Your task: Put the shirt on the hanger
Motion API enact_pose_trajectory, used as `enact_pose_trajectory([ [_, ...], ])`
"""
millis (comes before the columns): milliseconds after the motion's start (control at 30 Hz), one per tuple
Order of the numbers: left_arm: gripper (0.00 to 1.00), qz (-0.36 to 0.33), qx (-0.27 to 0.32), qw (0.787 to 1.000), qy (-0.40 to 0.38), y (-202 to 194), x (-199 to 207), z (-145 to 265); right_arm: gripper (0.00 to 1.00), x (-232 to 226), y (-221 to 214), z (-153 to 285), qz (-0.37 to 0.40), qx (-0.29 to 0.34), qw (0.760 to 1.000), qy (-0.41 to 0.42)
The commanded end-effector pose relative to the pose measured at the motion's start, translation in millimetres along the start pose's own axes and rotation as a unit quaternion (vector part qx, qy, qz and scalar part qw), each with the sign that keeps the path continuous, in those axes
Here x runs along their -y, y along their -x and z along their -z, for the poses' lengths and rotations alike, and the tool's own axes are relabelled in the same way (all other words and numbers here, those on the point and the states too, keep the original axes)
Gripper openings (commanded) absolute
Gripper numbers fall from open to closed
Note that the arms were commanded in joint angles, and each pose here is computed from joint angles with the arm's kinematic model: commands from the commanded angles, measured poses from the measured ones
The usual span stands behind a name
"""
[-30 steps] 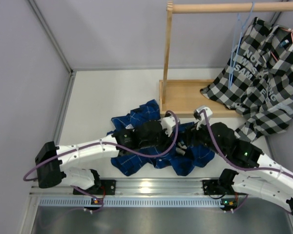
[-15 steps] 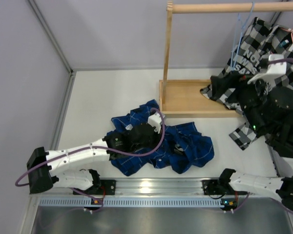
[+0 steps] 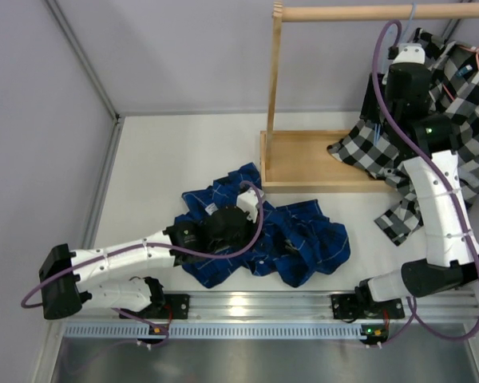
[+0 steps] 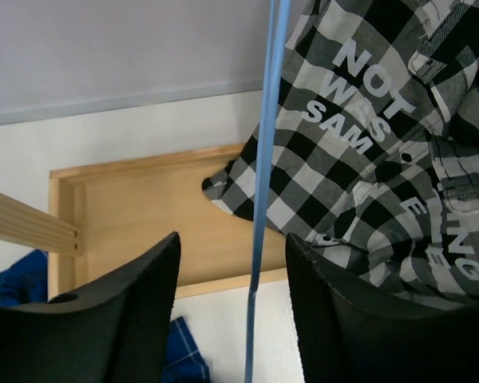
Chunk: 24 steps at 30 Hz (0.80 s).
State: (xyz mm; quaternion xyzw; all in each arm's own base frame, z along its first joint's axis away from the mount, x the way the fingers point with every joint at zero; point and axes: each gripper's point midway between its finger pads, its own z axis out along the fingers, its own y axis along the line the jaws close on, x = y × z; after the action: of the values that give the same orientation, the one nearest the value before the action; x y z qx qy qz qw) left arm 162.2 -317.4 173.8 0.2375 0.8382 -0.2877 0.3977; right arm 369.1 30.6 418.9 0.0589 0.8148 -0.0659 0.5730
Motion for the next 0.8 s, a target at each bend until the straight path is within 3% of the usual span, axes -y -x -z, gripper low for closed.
enact_pose_trajectory([
  [0,0.0,0.016,-0.006,1.0,-0.01,-6,3,-1,0.48,5,8,1,0.0,-0.003,1.0,0.024],
  [100,0.0,0.015,-0.007,1.0,-0.007,-8,1,-2,0.43,6,5,-4,0.01,-0.008,1.0,0.018],
  [233,0.0,0.012,-0.006,1.0,-0.002,-8,-1,-3,0.27,7,3,-6,0.015,-0.01,1.0,0.016],
  [300,0.0,0.012,-0.009,1.0,-0.001,-10,-1,-4,0.15,7,2,-7,0.02,-0.012,1.0,0.015],
  [633,0.0,0.01,-0.004,1.0,-0.001,-7,-2,-2,0.01,19,4,-6,0.021,-0.008,1.0,-0.018],
  [767,0.0,0.013,0.001,1.0,0.0,-5,-3,0,0.0,15,13,1,0.017,0.008,1.0,0.001],
])
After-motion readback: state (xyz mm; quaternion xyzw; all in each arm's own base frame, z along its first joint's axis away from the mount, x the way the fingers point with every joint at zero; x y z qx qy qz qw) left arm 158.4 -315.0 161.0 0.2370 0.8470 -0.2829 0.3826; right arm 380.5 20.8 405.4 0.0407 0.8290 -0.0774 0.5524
